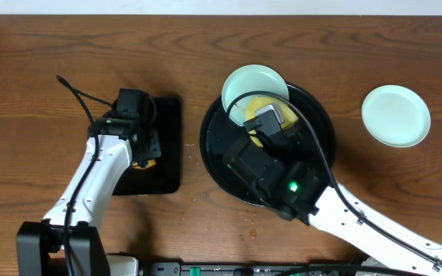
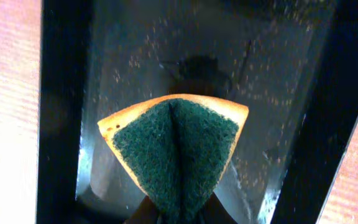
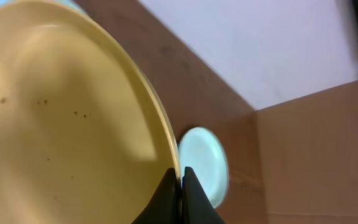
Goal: Clean dirty plates on tray and stack at the side
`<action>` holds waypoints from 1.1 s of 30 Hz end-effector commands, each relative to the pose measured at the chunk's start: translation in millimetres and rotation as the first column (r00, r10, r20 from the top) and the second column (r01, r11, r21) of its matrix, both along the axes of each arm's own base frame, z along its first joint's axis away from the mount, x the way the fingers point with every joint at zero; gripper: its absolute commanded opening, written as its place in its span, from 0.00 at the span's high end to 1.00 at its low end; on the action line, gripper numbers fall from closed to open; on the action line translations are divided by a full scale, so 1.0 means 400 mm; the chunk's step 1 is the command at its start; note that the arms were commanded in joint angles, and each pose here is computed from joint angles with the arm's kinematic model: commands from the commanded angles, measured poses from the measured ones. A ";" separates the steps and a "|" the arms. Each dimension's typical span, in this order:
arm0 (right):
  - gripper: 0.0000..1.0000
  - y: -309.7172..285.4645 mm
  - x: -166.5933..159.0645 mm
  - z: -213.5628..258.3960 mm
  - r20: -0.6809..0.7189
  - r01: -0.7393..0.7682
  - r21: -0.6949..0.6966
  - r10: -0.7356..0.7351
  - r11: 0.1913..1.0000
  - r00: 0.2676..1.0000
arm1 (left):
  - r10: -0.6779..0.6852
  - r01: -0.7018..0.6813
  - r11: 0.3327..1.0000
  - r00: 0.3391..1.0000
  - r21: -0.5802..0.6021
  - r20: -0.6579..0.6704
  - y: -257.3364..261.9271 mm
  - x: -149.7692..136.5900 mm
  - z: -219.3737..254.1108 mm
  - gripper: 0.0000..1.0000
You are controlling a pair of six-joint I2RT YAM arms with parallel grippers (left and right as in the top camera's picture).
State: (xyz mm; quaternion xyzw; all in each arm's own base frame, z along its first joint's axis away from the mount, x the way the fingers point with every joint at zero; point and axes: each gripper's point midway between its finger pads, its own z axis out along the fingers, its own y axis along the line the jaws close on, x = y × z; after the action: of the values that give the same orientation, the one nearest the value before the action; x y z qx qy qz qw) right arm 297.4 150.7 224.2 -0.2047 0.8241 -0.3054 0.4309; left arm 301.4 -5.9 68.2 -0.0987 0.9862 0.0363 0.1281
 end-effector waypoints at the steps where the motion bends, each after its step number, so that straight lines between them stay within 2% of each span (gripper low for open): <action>1: 0.99 0.012 0.011 -0.034 -0.091 0.006 0.165 0.009 0.986 0.996 | 0.006 -0.006 0.999 1.000 0.034 0.007 0.017 0.001 -0.006 0.89; 7: 0.99 -0.023 0.024 -0.101 -0.247 0.077 0.300 0.000 0.951 0.969 | 0.005 -0.005 0.999 1.000 0.032 -0.003 0.017 -0.016 -0.039 0.88; 10: 0.99 -0.058 0.027 -0.122 -0.300 0.146 0.339 -0.040 0.929 0.953 | 0.005 -0.005 0.999 1.000 0.032 -0.006 0.018 -0.027 -0.065 0.83; 13: 0.99 -0.081 0.029 -0.138 -0.343 0.190 0.370 -0.056 0.909 0.938 | 0.005 -0.006 1.000 1.000 0.031 0.009 0.018 -0.028 -0.086 0.56; 14: 0.99 -0.083 0.030 -0.141 -0.355 0.197 0.383 -0.053 0.903 0.933 | 0.005 -0.005 1.000 1.000 0.031 0.012 0.018 -0.029 -0.090 0.39; 15: 0.99 -0.084 0.030 -0.146 -0.367 0.203 0.396 -0.048 0.895 0.929 | 0.005 -0.005 1.000 1.000 0.031 0.015 0.018 -0.029 -0.094 0.26; 17: 0.99 -0.083 0.029 -0.152 -0.386 0.212 0.419 -0.038 0.883 0.922 | 0.005 -0.006 1.000 1.000 0.030 0.024 0.018 -0.024 -0.094 0.18; 27: 0.99 -0.127 0.024 -0.223 -0.449 0.313 0.466 -0.084 0.827 0.890 | 0.005 -0.007 1.000 0.997 0.024 0.075 0.015 0.003 -0.099 0.16; 33: 0.99 -0.093 0.024 -0.295 -0.464 0.275 0.545 0.011 0.792 0.886 | 0.005 -0.007 1.000 0.994 0.018 0.110 0.013 0.019 -0.129 0.19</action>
State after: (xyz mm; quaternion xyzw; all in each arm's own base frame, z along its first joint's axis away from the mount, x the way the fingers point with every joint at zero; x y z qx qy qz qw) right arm 313.3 104.9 116.5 -0.0571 0.9627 -0.0405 0.2615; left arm 313.3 -3.7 26.7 -0.1038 0.9751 0.0331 0.1932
